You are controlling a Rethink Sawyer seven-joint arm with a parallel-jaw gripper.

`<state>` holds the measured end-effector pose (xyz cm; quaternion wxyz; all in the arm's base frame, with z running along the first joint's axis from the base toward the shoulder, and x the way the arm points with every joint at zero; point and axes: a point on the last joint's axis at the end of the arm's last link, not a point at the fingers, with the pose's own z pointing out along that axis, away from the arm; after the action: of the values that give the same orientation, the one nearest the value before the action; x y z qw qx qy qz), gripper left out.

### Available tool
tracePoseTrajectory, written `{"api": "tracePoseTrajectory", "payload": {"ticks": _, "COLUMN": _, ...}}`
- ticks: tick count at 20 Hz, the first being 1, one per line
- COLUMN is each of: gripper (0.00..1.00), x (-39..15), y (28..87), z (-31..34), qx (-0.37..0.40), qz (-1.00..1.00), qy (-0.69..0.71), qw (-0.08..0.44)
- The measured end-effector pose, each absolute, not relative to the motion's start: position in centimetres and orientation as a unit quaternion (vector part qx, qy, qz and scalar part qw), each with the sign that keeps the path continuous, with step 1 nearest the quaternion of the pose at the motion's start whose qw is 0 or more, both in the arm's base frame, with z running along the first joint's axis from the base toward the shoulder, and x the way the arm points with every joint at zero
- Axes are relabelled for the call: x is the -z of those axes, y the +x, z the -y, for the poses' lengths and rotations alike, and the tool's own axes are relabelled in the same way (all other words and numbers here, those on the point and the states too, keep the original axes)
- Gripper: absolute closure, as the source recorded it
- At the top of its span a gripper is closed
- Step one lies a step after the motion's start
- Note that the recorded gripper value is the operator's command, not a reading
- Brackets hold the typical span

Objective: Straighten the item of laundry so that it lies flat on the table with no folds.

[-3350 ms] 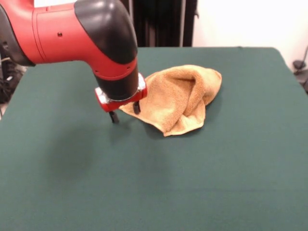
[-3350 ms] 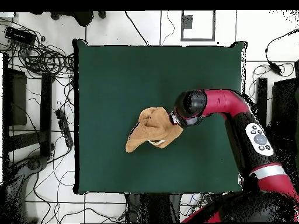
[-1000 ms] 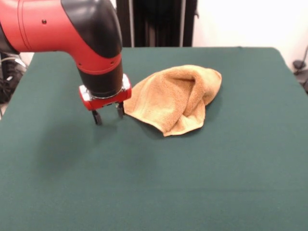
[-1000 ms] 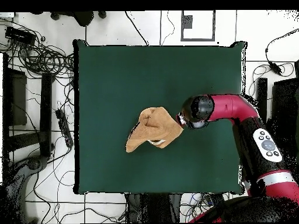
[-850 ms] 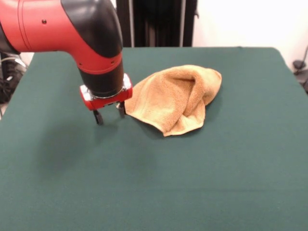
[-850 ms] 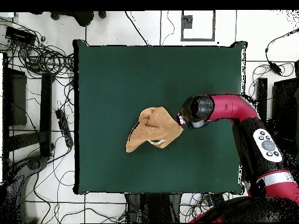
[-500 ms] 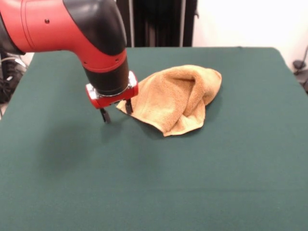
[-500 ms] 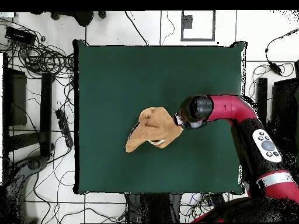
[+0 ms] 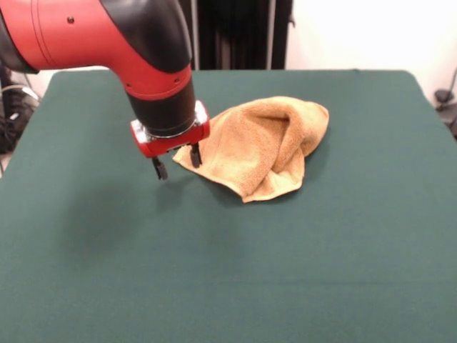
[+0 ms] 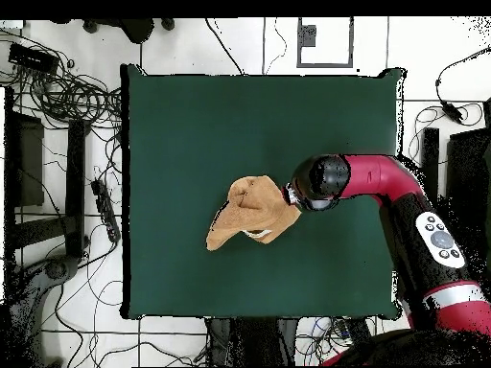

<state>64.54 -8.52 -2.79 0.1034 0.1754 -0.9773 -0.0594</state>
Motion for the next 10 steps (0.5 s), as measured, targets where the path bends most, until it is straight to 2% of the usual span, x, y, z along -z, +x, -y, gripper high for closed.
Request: {"api": "tracePoseTrajectory", "payload": {"ticks": 10, "gripper": 0.0, "x": 2.89, "y": 64.48, "z": 7.7, "qx": 0.058, "qz": 0.976, "qy": 0.183, "qw": 0.105}}
